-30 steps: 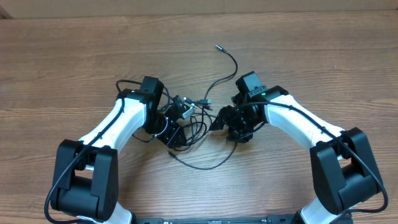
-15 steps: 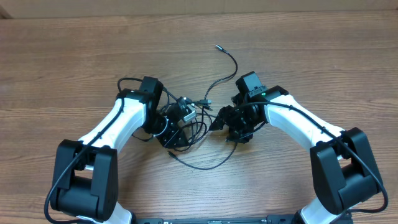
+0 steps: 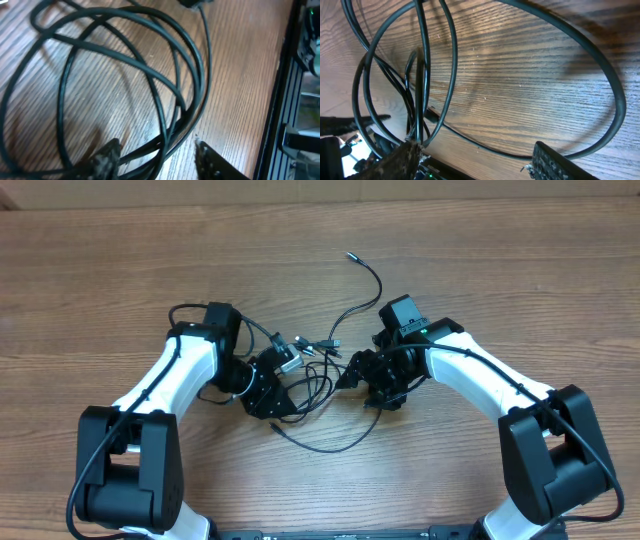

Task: Untangle cables

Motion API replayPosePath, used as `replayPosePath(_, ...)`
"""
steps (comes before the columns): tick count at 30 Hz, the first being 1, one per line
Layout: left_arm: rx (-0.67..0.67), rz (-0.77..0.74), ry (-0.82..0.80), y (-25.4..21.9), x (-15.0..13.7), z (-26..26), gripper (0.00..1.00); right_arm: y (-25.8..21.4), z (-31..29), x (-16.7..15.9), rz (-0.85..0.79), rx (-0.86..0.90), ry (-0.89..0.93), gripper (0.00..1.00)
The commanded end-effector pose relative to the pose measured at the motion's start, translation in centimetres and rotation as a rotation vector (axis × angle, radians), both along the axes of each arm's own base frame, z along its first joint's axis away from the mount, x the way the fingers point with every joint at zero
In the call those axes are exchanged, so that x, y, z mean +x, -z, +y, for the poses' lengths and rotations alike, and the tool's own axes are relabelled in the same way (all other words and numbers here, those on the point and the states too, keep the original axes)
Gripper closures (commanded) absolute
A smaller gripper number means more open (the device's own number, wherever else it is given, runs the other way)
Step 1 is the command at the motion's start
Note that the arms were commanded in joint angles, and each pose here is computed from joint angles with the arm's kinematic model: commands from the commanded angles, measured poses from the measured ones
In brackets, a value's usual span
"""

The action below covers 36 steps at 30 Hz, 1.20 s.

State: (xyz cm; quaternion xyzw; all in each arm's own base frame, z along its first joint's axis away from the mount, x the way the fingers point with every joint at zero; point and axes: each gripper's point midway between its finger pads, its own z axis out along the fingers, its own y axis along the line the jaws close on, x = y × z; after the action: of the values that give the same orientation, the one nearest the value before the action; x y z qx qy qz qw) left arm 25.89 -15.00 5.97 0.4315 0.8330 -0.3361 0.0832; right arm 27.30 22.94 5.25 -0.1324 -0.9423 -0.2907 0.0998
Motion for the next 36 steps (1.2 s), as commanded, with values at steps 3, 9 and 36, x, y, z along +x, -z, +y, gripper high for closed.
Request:
replayPosePath(3,-0.031,-0.010,0.061,1.5,-1.8,-0.7,0.57,0.1,0.0,0.1,-0.010,-0.005,-0.001,0.27)
replayPosePath(9,-0.022,-0.015,0.027,2.8,-1.9,-0.3,0.65,0.2,-0.1,-0.1,-0.002,-0.009,-0.001,0.26)
replayPosePath(36,0.007,-0.012,-0.059,3.4,-0.7,0.2,0.53,0.1,0.0,0.1,-0.011,-0.006,-0.001,0.20)
